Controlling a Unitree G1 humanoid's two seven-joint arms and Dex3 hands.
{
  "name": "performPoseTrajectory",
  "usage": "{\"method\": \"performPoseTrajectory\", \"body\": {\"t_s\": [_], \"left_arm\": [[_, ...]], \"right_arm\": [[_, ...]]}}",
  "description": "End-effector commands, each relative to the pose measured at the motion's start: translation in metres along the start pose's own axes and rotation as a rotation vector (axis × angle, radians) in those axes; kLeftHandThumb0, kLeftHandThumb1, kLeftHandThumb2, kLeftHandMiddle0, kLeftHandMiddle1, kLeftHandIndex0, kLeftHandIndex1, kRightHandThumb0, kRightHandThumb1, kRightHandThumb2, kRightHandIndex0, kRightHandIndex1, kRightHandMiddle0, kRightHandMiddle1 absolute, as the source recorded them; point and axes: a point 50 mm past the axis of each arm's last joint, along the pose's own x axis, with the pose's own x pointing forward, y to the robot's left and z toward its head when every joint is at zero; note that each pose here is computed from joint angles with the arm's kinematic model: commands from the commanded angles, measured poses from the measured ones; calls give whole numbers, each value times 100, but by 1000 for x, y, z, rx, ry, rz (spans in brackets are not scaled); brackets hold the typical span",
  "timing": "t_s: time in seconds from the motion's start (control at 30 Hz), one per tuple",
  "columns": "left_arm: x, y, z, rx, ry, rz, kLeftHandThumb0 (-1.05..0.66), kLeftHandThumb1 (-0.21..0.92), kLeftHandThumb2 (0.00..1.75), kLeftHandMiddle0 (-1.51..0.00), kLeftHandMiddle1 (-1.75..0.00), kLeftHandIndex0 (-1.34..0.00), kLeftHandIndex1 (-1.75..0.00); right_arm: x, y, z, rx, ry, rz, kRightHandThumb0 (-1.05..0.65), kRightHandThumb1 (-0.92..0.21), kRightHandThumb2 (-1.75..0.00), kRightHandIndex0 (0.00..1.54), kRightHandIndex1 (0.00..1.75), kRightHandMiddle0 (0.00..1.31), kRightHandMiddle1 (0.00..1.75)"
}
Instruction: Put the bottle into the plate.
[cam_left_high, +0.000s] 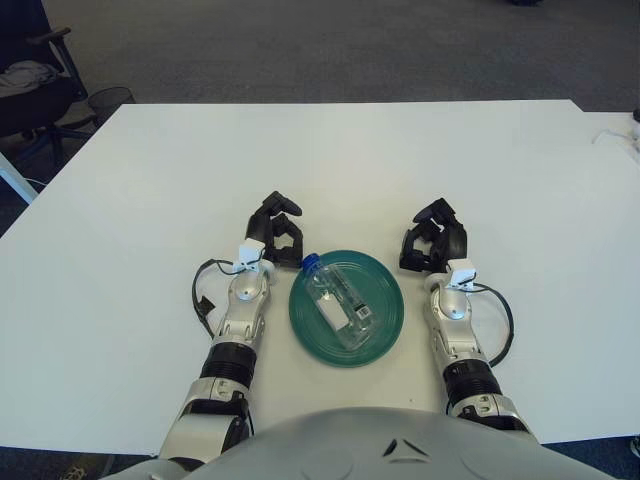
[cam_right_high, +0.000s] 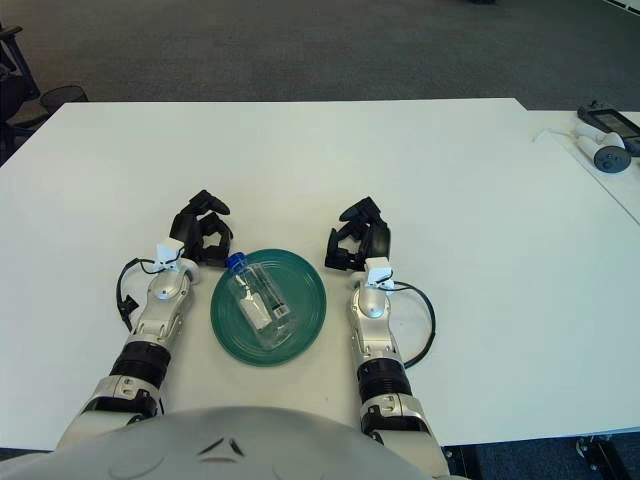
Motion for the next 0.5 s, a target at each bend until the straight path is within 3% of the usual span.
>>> {"method": "performPoseTrajectory", "body": {"t_s": [0.0, 0.47], "left_arm": [[-7, 1, -7, 7, 53, -1, 0, -9, 175, -93, -165, -71, -175], [-8, 1, -4, 40, 61, 23, 0, -9, 175, -92, -166, -71, -175]], "right_arm": [[-34, -19, -36, -49, 190, -45, 0, -3, -162, 85, 166, 61, 175], [-34, -19, -34, -49, 183, -46, 0, -3, -163, 84, 167, 61, 175]]}}
